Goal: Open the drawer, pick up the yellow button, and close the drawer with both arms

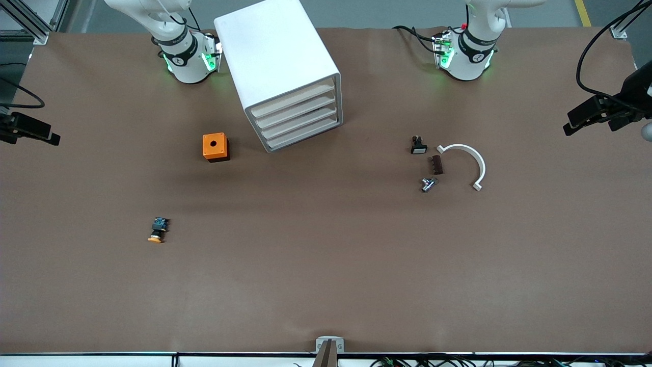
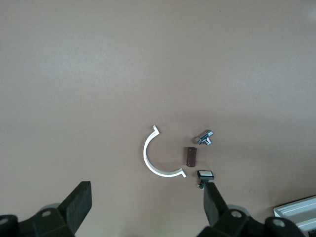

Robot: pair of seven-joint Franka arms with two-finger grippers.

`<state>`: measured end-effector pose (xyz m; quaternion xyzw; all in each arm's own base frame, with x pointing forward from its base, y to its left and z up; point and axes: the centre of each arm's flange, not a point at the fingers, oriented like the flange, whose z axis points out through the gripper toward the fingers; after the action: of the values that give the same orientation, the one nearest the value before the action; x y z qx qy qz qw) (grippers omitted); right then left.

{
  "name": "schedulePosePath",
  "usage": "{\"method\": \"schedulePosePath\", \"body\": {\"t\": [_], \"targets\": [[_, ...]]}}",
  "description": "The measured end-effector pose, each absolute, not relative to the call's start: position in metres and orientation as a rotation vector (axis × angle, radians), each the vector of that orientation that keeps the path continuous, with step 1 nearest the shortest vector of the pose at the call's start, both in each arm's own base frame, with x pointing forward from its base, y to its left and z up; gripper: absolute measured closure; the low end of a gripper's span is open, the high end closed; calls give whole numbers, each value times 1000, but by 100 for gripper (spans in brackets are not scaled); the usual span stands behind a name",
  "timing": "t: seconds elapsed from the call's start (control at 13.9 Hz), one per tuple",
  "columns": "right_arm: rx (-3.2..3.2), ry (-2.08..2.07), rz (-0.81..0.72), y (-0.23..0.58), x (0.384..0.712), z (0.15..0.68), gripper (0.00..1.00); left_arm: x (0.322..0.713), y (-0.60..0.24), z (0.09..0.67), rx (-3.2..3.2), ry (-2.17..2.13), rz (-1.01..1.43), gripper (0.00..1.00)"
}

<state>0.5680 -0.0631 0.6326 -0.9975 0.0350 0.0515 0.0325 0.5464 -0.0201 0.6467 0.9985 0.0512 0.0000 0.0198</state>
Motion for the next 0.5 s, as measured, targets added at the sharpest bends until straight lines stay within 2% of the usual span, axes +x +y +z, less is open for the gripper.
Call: {"method": "schedulePosePath", "body": {"t": [0.5], "targets": [[-3115,56,132,-48,563,645,0,546,-20,647,3098,159,0,0]]}}
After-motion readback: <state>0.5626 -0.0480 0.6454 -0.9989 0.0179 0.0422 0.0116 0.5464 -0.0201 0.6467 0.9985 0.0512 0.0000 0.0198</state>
